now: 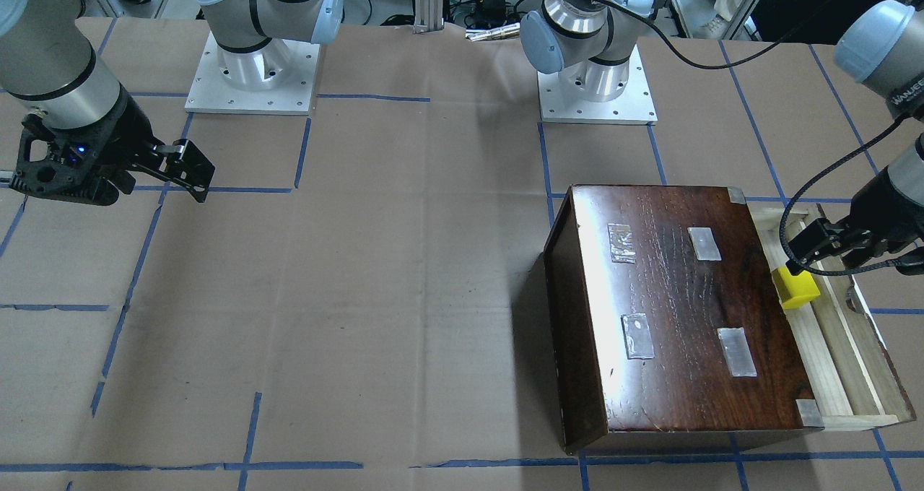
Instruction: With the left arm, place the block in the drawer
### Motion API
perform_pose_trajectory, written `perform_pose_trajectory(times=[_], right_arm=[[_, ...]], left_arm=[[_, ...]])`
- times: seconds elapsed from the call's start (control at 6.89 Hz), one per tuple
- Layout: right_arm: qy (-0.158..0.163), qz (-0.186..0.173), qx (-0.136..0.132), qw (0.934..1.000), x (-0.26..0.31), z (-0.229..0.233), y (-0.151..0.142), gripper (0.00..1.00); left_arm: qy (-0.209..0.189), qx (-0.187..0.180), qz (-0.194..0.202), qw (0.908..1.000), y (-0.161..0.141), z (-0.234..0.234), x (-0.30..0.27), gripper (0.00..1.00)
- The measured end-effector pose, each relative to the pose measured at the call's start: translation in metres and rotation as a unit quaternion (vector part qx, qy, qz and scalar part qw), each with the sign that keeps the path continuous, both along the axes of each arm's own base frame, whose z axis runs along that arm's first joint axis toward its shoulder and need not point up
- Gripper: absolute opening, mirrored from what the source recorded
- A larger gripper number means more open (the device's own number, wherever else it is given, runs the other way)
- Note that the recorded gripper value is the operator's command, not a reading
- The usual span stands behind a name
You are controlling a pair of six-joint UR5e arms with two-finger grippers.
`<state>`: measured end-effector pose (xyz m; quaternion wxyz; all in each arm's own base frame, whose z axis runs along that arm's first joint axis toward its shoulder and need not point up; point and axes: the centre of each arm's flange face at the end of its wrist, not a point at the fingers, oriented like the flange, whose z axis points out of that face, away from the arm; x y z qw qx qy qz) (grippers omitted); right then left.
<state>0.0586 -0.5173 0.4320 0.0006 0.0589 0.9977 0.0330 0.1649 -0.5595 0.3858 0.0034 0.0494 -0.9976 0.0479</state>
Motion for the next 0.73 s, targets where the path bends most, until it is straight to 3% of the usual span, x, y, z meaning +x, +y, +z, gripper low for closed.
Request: perform_pose_trajectory(times=[0.29, 0.73], right_arm=[[0.000, 0.000, 0.000, 1.0000, 0.000, 0.000, 0.000, 1.00], [0.000, 0.000, 0.000, 1.0000, 0.000, 0.000, 0.000, 1.00]], left_arm=[[0.001, -0.001, 0.018, 0.9998, 0.019, 0.036, -0.021, 0.98], [0.010, 0.003, 0.055, 0.9984, 0.044, 0.083, -0.114, 0.98]])
